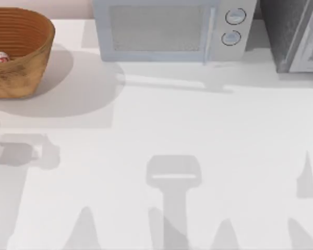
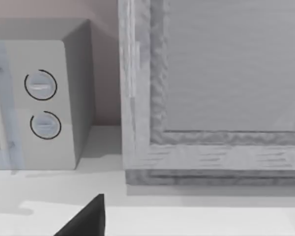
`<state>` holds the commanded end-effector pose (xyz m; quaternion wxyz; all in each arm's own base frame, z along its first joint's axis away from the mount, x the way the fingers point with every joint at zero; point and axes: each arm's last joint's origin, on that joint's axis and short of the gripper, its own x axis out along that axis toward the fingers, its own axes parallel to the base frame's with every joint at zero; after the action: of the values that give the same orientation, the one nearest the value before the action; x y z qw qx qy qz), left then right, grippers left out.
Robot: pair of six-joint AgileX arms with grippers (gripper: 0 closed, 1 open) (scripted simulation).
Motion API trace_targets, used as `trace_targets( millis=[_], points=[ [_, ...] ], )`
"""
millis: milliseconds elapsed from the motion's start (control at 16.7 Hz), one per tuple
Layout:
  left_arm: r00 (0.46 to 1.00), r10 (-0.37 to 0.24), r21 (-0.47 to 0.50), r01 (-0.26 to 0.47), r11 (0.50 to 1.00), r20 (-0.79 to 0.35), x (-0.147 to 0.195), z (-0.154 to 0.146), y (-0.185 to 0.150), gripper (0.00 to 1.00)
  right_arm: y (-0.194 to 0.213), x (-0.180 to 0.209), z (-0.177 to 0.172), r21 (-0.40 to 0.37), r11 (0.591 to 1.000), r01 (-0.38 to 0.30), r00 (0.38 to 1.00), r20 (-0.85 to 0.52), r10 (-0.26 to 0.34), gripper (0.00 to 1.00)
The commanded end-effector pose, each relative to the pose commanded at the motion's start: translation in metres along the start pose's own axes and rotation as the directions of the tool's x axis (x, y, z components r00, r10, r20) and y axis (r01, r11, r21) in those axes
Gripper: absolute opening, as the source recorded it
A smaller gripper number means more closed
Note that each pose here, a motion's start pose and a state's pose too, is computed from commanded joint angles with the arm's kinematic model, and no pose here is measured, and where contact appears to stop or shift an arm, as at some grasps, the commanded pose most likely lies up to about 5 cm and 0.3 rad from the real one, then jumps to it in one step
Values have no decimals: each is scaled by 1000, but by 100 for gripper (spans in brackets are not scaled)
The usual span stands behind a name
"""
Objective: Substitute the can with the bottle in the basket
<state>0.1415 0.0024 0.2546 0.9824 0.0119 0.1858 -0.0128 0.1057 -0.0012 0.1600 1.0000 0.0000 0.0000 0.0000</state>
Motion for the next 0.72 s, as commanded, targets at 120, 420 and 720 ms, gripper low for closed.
trace_targets(
  millis=[120, 420, 720],
  points=[
    [995, -17, 3, 17, 1000, -98, 12, 35, 3, 100, 0, 0, 0, 0, 1000, 0, 1000, 0, 0, 100],
    [937, -64, -12, 64, 998, -343, 80, 116, 18, 100, 0, 0, 0, 0, 1000, 0, 1000, 0, 0, 100],
    [821, -118, -67, 97, 993, -558, 184, 150, 43, 100, 0, 0, 0, 0, 1000, 0, 1000, 0, 0, 100]
  ],
)
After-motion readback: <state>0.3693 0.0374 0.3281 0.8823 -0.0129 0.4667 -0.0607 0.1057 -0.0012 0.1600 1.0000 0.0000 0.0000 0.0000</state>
